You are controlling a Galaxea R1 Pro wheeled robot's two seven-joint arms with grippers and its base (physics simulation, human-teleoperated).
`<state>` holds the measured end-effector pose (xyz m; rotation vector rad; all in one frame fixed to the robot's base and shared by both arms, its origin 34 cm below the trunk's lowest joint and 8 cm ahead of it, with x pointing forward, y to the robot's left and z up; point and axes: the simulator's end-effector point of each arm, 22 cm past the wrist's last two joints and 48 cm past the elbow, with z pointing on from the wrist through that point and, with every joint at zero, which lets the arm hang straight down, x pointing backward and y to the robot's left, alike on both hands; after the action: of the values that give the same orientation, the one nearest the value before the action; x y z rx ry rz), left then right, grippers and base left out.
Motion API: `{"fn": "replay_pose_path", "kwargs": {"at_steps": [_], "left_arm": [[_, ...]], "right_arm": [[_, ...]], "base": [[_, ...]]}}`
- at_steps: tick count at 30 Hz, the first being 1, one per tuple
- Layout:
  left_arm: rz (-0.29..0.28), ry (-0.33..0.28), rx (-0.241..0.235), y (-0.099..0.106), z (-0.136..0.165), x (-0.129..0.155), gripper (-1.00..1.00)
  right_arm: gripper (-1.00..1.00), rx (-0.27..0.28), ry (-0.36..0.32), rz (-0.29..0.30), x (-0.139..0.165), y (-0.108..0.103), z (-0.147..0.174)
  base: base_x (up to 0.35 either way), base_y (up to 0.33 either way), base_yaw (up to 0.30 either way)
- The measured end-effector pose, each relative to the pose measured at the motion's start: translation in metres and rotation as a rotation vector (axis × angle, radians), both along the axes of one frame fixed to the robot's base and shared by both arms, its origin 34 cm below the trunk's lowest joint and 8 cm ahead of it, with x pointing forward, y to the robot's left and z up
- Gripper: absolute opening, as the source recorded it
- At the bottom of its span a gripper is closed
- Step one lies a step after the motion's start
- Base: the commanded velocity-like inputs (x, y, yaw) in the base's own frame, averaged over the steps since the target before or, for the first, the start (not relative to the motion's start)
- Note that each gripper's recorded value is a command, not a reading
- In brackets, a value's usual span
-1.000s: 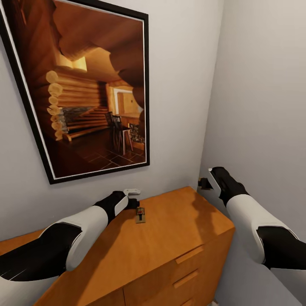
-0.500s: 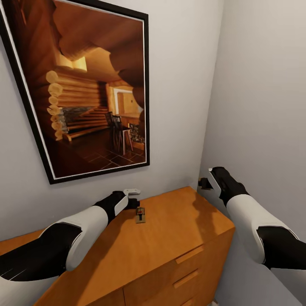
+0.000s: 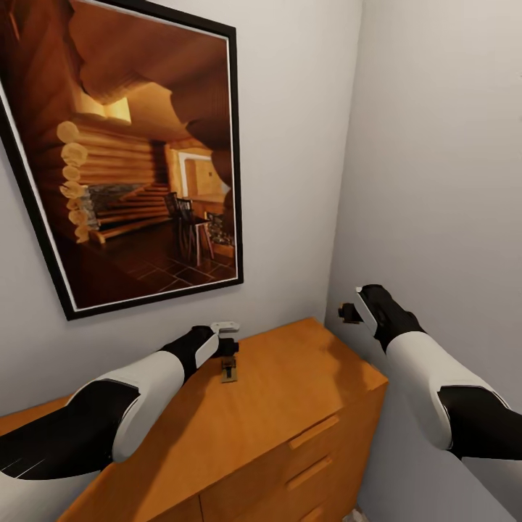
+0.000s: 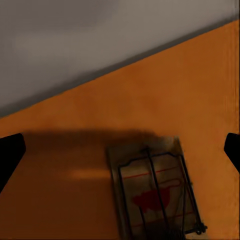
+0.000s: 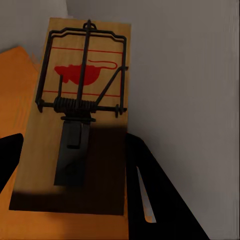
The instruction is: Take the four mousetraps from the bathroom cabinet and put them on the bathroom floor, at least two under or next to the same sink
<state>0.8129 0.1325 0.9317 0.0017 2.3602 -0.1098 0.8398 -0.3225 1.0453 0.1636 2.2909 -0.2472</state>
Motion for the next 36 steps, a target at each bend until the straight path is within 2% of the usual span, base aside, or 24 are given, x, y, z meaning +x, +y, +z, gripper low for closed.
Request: {"fn": "replay_pose_path", "kwargs": {"at_steps": [21,36], "left_arm": [[-0.001,-0.002,-0.002,-0.0004,0.0008,0.0001,1.00],[-0.001,-0.001,0.000,-0.0002,0.0006,0.0000,1.00]], "right_arm": [[-1.00,0.002,-0.001,0.003,0.0001,0.0008,0.0006],[-1.00,0.001,-0.001,0.003,0.0002,0.0008,0.0006]], "base": [[-0.001,-0.001,-0.016],[-0.067,-0.062,0.000]]}}
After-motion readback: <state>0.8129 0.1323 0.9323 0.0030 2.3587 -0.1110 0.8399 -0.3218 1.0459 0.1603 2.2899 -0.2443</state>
